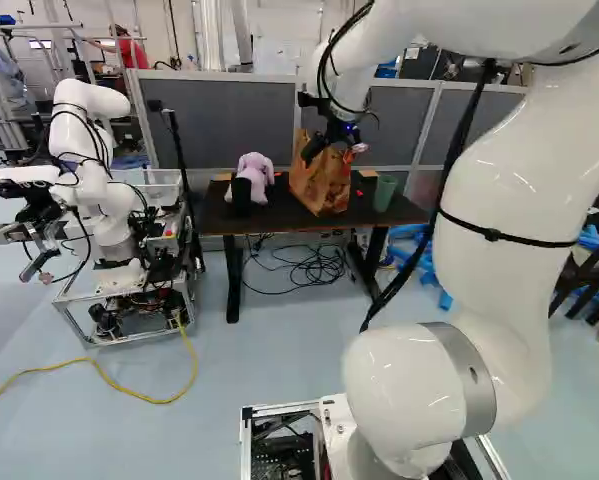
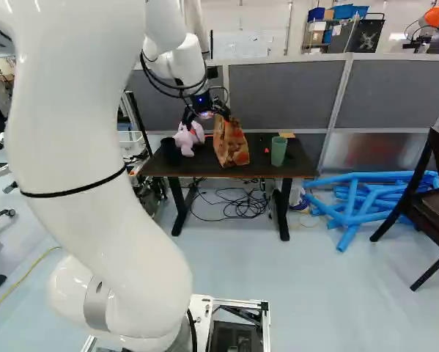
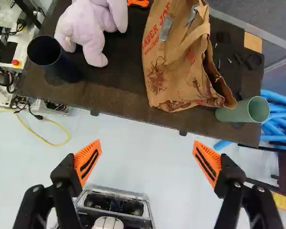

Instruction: Pick up the bag on the ground and place it on the table

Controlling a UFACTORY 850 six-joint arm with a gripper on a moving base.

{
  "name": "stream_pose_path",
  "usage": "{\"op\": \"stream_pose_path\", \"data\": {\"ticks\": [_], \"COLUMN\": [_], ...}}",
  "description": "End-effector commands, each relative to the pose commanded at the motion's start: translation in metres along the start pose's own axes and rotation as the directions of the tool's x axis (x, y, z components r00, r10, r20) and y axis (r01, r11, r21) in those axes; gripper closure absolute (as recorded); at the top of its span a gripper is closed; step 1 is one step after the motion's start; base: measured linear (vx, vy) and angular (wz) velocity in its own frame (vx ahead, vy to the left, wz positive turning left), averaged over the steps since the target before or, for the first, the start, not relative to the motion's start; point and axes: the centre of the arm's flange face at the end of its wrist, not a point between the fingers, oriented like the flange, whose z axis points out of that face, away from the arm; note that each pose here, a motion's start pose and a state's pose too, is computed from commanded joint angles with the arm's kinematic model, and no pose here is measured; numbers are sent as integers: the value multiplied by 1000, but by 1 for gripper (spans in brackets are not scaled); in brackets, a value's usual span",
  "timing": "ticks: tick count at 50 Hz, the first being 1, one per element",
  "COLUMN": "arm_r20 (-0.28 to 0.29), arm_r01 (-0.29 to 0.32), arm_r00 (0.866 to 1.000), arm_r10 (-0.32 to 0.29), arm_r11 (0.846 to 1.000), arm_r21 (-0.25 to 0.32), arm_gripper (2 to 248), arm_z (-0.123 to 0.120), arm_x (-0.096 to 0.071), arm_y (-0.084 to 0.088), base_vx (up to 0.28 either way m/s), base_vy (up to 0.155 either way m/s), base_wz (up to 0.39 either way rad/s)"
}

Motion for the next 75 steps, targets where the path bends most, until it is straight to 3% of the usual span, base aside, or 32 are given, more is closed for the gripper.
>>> {"op": "stream_pose_path", "data": {"ticks": [16, 31, 48, 75], "arm_r20": [-114, -223, -336, -477], "arm_r01": [-43, -85, -129, -184], "arm_r00": [993, 972, 935, 866], "arm_r10": [40, 75, 109, 149], "arm_r11": [999, 996, 991, 983], "arm_r21": [-24, -36, -39, -27], "arm_gripper": [3, 3, 3, 3], "arm_z": [15, 26, 34, 39], "arm_x": [-45, -91, -144, -219], "arm_y": [-14, -29, -45, -66], "base_vx": [0, 0, 0, 0], "base_vy": [0, 0, 0, 0], "base_wz": [0, 0, 0, 0]}}
